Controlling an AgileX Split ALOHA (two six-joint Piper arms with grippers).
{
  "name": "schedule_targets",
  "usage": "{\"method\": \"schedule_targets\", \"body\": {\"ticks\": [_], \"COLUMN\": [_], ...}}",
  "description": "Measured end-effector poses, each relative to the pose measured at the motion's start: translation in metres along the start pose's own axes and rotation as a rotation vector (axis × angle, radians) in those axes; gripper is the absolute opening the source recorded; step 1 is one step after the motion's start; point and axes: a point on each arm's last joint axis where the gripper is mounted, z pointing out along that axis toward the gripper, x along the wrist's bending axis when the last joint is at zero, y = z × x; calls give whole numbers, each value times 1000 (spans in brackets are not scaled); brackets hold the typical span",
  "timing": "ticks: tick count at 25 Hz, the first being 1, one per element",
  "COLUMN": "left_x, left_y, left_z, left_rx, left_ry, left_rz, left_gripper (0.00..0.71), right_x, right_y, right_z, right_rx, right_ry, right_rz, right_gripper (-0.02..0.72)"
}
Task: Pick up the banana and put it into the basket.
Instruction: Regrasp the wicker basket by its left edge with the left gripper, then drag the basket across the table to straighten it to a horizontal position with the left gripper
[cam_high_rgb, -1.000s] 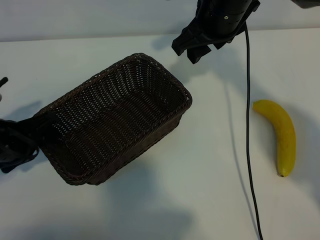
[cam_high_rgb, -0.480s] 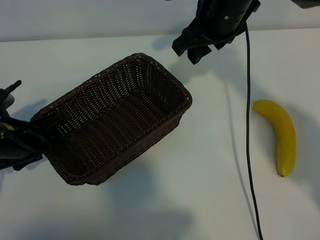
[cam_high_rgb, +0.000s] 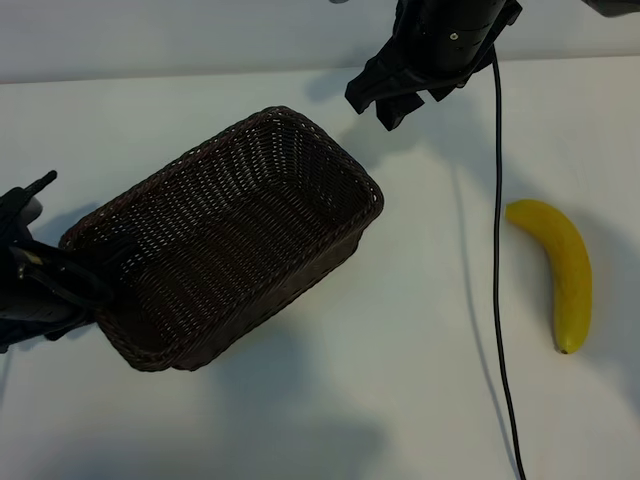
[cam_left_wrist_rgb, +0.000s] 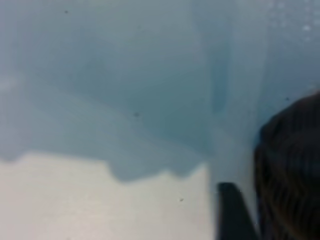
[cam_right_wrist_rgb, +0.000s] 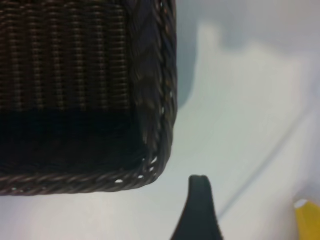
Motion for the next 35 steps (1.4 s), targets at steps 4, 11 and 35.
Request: {"method": "schedule_targets", "body": {"ticks": [4, 11, 35], "left_x": [-1, -1, -46], "left_y": [1, 1, 27], "left_z": [0, 0, -52], "left_rx": [-15, -14, -4], "left_ry": [-9, -8, -204], "left_rz": [-9, 0, 260], "left_gripper": [152, 152, 151], "right_x": [0, 0, 0], "right_y": [0, 0, 0], "right_z": [0, 0, 0], "right_rx": [0, 0, 2], "right_ry": [0, 0, 2], "right_rz": [0, 0, 1], "right_gripper": [548, 548, 548]}}
